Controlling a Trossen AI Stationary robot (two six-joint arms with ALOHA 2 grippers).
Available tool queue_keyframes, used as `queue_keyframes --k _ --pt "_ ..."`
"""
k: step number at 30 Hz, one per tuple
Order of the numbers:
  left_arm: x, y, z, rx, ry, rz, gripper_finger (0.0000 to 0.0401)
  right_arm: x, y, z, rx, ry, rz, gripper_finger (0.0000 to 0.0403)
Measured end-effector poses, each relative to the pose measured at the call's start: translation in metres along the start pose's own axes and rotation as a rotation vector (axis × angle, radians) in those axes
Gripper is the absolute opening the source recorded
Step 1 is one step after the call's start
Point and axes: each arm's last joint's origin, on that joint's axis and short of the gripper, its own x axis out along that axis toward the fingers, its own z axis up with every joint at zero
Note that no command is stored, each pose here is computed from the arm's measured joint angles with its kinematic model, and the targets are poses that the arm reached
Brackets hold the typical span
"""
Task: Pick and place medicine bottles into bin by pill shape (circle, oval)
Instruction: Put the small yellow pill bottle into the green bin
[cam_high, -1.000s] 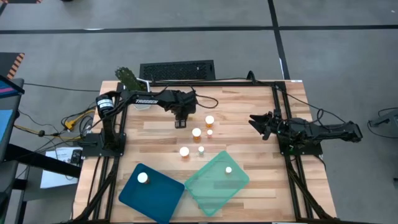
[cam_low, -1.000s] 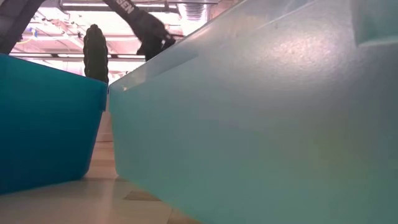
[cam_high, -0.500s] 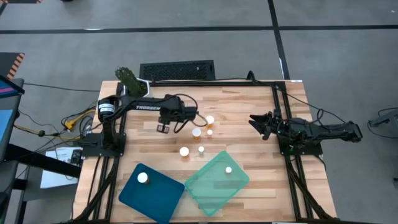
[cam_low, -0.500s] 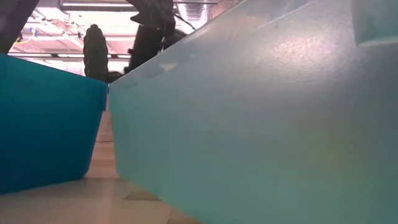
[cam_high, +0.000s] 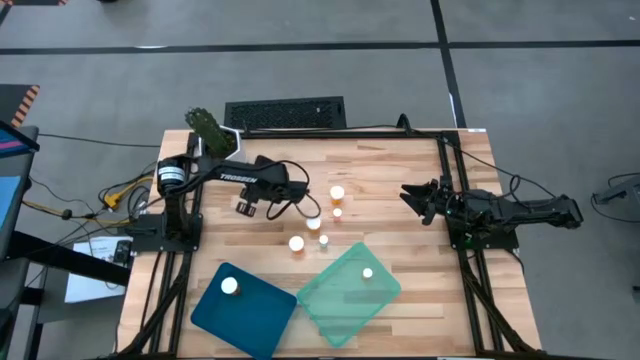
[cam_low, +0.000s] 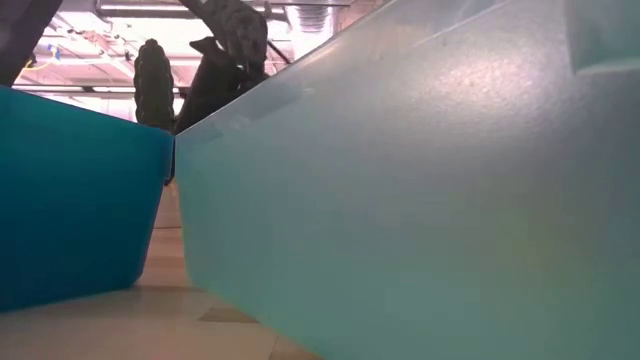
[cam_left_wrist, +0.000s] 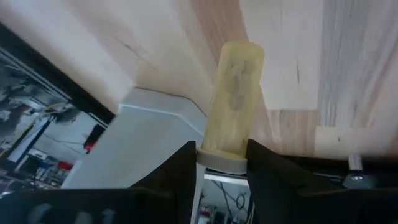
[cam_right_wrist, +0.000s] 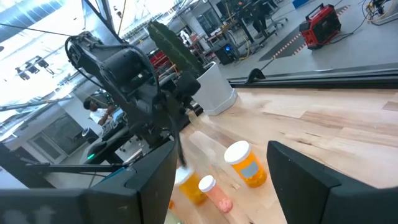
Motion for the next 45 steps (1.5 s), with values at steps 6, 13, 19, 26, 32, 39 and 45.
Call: queue_keyframes --k 6,13,19,26,32,39,45 --pt "0.015 -0.009 -0.001 0.026 0.045 -0.008 0.0115 0.000 0.000 0.000 0.000 0.000 0.000 0.0260" --pt "0.028 -0.018 -0.001 0.049 0.077 -0.011 0.0115 0.000 0.000 0.000 0.000 0.000 0.000 0.0260" --pt "0.035 -0.022 -0.002 0.075 0.101 -0.002 0.0115 0.000 0.000 0.000 0.000 0.000 0.000 0.0260" --pt "0.035 -0.021 0.001 0.070 0.076 0.013 0.0115 0.000 0.000 0.000 0.000 0.000 0.000 0.0260" --pt "0.035 -0.020 0.001 0.093 0.071 0.027 0.0115 0.000 0.000 0.000 0.000 0.000 0.000 0.0260" --pt "0.035 -0.020 0.002 0.104 0.068 0.030 0.0115 0.000 0.000 0.000 0.000 0.000 0.000 0.0260" --pt "0.035 -0.020 0.002 0.106 0.064 0.033 0.0134 0.000 0.000 0.000 0.000 0.000 0.000 0.0260"
